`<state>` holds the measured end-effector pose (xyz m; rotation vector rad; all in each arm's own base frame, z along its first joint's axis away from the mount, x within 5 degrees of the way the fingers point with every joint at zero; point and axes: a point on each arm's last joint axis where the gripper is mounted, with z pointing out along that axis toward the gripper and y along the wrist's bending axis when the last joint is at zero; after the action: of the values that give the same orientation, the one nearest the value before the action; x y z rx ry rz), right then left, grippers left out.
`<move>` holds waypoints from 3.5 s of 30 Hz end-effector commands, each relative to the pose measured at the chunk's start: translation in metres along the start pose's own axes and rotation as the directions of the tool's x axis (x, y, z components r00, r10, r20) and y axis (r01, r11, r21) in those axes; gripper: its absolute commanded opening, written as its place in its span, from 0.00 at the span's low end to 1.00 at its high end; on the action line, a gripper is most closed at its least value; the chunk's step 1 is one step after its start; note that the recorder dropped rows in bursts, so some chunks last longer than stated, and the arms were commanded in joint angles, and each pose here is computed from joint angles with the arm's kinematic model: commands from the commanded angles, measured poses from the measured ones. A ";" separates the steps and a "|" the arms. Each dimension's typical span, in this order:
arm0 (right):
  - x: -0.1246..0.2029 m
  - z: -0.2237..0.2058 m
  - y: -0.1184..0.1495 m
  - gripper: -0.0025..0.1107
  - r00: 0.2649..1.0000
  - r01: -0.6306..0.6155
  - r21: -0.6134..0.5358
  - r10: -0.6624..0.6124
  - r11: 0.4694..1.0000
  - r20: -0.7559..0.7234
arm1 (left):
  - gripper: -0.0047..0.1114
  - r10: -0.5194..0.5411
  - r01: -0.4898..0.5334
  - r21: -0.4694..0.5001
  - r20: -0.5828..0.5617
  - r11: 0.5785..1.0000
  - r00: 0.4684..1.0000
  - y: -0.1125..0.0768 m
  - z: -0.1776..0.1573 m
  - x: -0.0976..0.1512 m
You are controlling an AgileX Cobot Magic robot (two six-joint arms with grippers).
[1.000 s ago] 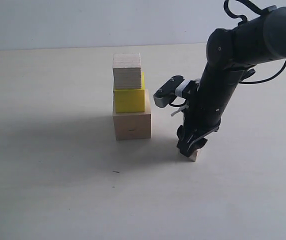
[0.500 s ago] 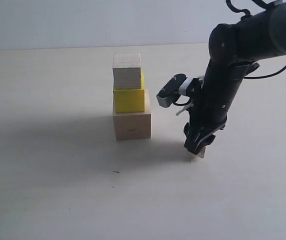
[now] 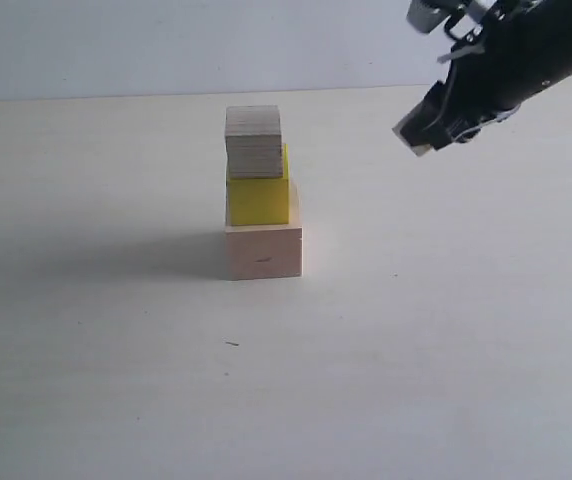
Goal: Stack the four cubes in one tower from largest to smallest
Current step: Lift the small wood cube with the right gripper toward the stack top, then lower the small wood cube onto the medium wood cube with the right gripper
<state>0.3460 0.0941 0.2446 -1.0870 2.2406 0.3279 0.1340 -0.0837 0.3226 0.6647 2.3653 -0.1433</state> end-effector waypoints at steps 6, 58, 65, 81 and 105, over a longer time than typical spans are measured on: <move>-0.006 -0.006 -0.022 0.02 0.893 0.108 -0.183 -0.014 0.977 0.450 | 0.04 -0.006 0.006 0.003 -0.029 1.000 1.000 0.000 0.001 0.003; -0.072 0.021 0.030 0.02 0.708 0.471 -0.332 -0.126 0.817 0.695 | 0.04 -0.009 0.009 0.008 -0.043 1.000 0.999 -0.001 0.001 0.004; -0.071 0.028 0.027 0.02 0.700 0.461 -0.330 -0.109 0.824 0.706 | 0.04 -0.019 0.020 0.012 -0.064 1.000 0.998 -0.001 0.001 0.006; -0.064 0.046 0.025 0.02 0.721 0.439 -0.360 -0.083 0.823 0.688 | 0.04 -0.015 0.016 0.012 -0.066 1.000 0.998 -0.001 0.001 0.006; -0.063 0.065 0.036 0.02 0.726 0.450 -0.392 -0.073 0.803 0.684 | 0.04 -0.014 0.015 0.010 -0.077 1.000 0.997 -0.001 0.000 0.007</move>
<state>0.3731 0.1850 0.2320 -1.3377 1.3699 1.0711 0.1291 -0.0816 0.3181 0.6696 2.4414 -0.1372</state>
